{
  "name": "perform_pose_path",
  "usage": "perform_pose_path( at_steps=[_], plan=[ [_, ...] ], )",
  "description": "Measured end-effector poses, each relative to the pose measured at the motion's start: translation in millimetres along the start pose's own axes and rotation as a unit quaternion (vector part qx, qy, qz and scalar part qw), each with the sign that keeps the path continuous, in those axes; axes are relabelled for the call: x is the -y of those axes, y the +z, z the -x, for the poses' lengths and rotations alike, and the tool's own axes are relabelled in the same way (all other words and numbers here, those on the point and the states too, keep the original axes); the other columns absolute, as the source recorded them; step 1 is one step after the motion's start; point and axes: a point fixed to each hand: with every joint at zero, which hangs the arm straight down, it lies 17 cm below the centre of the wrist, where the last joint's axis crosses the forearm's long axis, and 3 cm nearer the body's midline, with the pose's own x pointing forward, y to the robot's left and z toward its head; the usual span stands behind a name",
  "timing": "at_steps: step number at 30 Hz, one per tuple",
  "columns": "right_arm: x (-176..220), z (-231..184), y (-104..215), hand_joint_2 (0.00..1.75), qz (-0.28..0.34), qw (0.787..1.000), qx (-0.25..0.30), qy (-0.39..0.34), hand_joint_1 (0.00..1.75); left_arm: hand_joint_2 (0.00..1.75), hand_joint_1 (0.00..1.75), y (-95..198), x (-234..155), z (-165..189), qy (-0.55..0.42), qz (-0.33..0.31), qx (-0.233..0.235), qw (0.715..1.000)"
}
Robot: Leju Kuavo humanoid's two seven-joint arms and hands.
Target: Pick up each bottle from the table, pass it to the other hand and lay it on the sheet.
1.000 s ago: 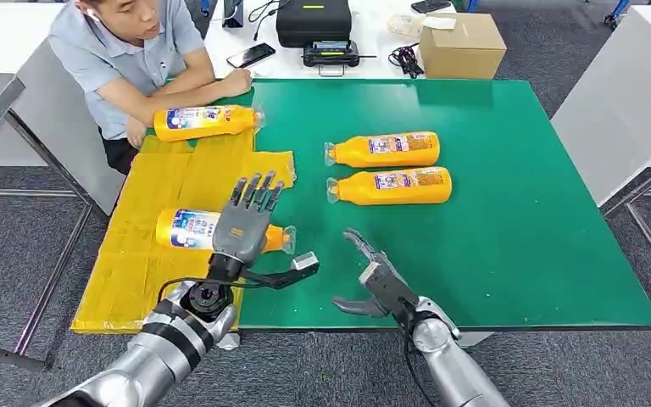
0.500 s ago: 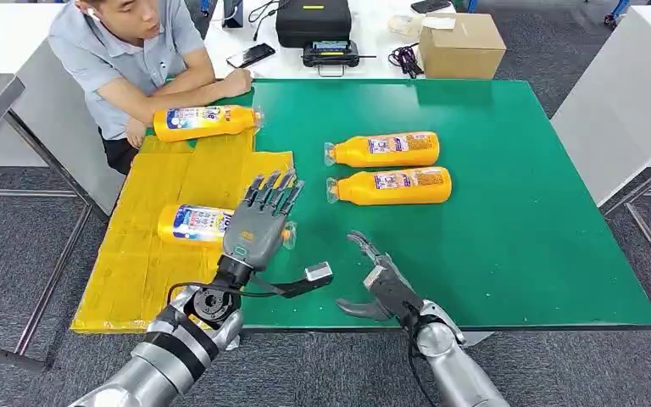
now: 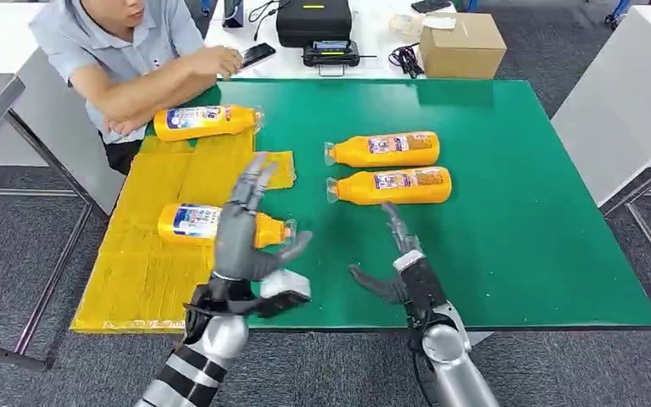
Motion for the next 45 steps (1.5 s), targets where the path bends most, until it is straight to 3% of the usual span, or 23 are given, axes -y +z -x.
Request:
perform_pose_path(
  at_steps=[2,9,14,20,27,28,29,30,31,32,34,37,38,41,42,43,45],
  plan=[
    [9.7,-4.5,-0.7,1.75,0.041,0.999,-0.002,0.017,0.0,1.75,0.0,6.8,-2.3,5.0,0.036,-0.016,-0.025,0.999],
    [17.4,-21.0,-0.5,1.75,0.076,0.997,0.02,0.022,0.0,1.75,0.0,11.4,-6.4,14.1,0.073,-0.036,-0.054,0.995],
    [31.8,-44.1,-0.3,1.75,0.113,0.984,0.073,0.119,0.0,1.75,0.0,13.8,2.4,15.0,0.101,-0.033,-0.072,0.992],
    [22.1,-28.5,2.9,1.75,0.082,0.989,0.036,0.114,0.0,1.75,0.0,20.5,9.0,24.0,0.153,-0.04,-0.118,0.98],
    [23.2,-20.7,6.8,1.75,0.062,0.992,0.027,0.103,0.0,1.75,0.0,27.8,21.7,12.8,0.166,-0.02,-0.114,0.979],
    [23.1,-20.4,7.0,1.75,0.061,0.993,0.026,0.1,0.0,0.0,0.0,28.2,22.1,12.6,0.166,-0.019,-0.114,0.979],
    [22.5,-19.5,7.3,1.75,0.059,0.994,0.024,0.092,0.0,0.0,0.0,28.9,22.8,11.9,0.166,-0.017,-0.113,0.979],
    [21.0,-18.2,8.1,0.0,0.055,0.995,0.021,0.081,0.0,0.0,0.0,30.4,23.7,12.0,0.167,-0.016,-0.115,0.979],
    [18.0,-15.5,9.8,0.0,0.048,0.997,0.013,0.058,0.0,0.0,0.0,32.7,24.9,14.0,0.176,-0.017,-0.124,0.976],
    [15.2,-12.6,12.4,1.75,0.042,0.998,0.005,0.038,0.0,0.0,0.0,35.7,26.9,16.8,0.188,-0.016,-0.137,0.972],
    [15.6,-7.1,18.8,1.75,0.047,0.998,-0.005,0.039,0.0,0.0,0.0,42.5,30.5,23.9,0.222,-0.021,-0.167,0.96],
    [15.9,-6.7,19.2,1.75,0.048,0.998,-0.005,0.042,0.0,0.0,0.0,43.0,30.8,24.2,0.224,-0.022,-0.169,0.959],
    [15.8,-6.6,19.4,1.75,0.048,0.998,-0.006,0.042,0.0,1.75,0.0,43.1,30.8,24.2,0.224,-0.022,-0.169,0.959],
    [21.8,-2.8,22.9,1.75,0.064,0.995,-0.012,0.074,0.0,1.75,0.0,48.1,33.3,25.3,0.236,-0.023,-0.18,0.955],
    [33.4,-12.9,25.7,1.75,0.085,0.964,0.027,0.252,0.0,1.75,0.0,56.2,47.4,23.0,0.28,-0.001,-0.202,0.939],
    [32.1,-7.2,27.7,1.75,0.061,0.941,0.034,0.331,0.0,1.75,0.0,61.6,58.6,15.7,0.316,0.021,-0.212,0.925],
    [33.3,-0.4,30.8,1.75,0.051,0.938,0.028,0.342,0.0,1.75,0.0,63.9,60.8,12.7,0.323,0.028,-0.212,0.922]
  ],
)
